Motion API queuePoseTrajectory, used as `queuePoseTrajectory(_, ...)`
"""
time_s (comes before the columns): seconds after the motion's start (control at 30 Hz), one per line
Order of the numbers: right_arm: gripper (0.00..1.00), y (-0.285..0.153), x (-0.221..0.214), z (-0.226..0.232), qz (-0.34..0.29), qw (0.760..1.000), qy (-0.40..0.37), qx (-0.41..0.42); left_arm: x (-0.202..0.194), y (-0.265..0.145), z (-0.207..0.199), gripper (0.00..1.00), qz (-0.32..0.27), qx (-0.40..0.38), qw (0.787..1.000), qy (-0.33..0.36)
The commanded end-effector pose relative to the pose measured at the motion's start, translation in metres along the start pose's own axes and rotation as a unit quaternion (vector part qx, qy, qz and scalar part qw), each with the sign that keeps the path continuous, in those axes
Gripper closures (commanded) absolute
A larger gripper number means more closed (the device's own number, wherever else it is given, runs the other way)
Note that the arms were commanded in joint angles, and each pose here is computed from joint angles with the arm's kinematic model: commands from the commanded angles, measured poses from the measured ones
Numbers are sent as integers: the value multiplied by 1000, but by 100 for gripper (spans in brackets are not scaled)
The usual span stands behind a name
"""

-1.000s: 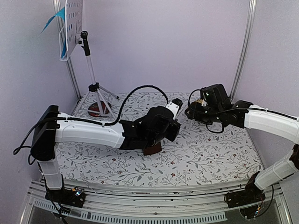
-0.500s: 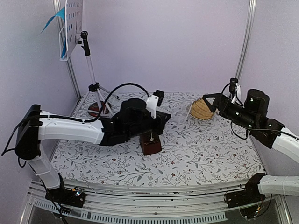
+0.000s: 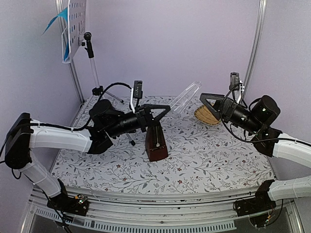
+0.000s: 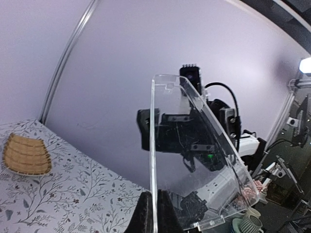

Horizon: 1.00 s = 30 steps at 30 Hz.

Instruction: Pack up the instrument practice props

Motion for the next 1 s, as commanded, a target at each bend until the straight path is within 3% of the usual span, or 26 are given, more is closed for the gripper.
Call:
queuePoseTrajectory(0.0,1,17,18,27,-49,995,-12,90,12,-13,-33,100,-27,-105,994,21)
queuePoseTrajectory(0.7,23,59,21,54,-61,976,-29,209,12,-19,-41,100,-21,-126,991,27)
queuePoseTrajectory(0.97,38,63,18,57,-59,973,-28,220,13,-18,-42,100,-22,-128,991,29)
Point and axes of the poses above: each gripper's point midway between its finger pads, its own y axis out along the fingers, its own z axis along the line the jaws close on, x = y × z, the point moved 8 cm from there along -y, back along the fingers, and after that the axes turned 13 degrees about -y, right-handed, at the moved point
